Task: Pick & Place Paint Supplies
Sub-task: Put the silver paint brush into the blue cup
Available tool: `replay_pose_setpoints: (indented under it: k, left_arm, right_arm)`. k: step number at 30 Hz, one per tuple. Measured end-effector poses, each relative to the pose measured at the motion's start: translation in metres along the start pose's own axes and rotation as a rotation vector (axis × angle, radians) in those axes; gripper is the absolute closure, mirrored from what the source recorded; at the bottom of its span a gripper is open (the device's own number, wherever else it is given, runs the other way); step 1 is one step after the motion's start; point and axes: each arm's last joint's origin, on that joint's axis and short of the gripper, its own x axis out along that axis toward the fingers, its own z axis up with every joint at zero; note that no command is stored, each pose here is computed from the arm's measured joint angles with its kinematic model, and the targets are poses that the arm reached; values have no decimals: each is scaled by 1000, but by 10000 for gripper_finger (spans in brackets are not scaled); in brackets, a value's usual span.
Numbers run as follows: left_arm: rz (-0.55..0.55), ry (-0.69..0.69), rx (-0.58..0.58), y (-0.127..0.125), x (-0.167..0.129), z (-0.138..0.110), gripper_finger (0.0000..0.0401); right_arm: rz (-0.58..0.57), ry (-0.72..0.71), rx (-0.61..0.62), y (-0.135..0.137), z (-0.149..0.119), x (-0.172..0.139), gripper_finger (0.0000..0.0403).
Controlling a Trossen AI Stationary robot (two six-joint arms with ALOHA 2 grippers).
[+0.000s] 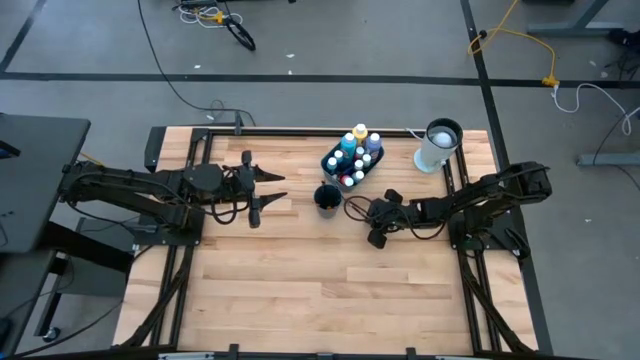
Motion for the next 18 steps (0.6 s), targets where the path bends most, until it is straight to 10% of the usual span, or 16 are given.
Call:
replay_pose_setpoints:
  k: [18]
  left_arm:
    - [0, 0, 2, 0, 0, 0, 212]
  right_arm:
    - [-29, 11, 5, 6, -4, -3, 341]
